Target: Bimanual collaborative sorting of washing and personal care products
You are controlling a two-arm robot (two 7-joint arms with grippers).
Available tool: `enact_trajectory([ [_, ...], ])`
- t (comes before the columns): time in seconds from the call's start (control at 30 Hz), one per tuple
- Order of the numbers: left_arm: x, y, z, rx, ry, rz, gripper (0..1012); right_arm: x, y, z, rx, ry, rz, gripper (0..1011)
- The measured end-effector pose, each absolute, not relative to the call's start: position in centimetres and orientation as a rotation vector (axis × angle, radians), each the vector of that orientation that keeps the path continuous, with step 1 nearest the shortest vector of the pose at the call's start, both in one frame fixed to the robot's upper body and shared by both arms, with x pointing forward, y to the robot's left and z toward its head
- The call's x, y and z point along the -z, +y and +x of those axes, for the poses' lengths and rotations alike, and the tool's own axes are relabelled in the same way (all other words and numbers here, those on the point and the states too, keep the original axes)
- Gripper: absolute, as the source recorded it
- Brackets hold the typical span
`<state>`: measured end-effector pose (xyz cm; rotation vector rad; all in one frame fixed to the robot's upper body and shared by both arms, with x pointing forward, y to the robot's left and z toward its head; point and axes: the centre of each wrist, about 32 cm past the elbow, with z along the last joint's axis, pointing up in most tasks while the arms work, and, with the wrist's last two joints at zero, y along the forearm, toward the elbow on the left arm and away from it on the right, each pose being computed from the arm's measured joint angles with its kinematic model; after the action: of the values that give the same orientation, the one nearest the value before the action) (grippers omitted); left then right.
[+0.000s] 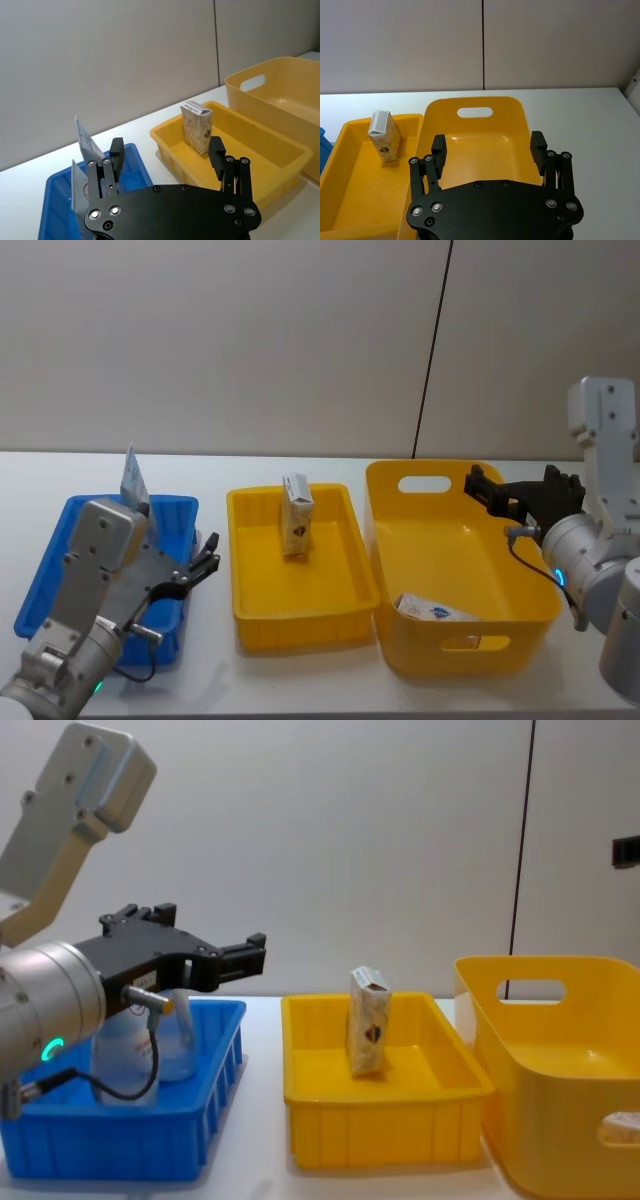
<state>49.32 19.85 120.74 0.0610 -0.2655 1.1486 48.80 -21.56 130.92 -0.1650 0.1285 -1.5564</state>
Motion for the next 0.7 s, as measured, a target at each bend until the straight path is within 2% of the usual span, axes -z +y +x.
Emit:
enact_trajectory([
  [0.43, -121.56, 19.92, 49.79, -1.263, -0.226, 0.054, 1001, -130.91, -21.57, 48.8, 1.557, 0.128, -0.165, 1001],
  [0.7, -121.79, 20.18, 50.2, -1.338, -0.154, 0.062, 1002, -130.92, -21.57, 48.8, 1.557, 0.128, -0.165, 1001],
])
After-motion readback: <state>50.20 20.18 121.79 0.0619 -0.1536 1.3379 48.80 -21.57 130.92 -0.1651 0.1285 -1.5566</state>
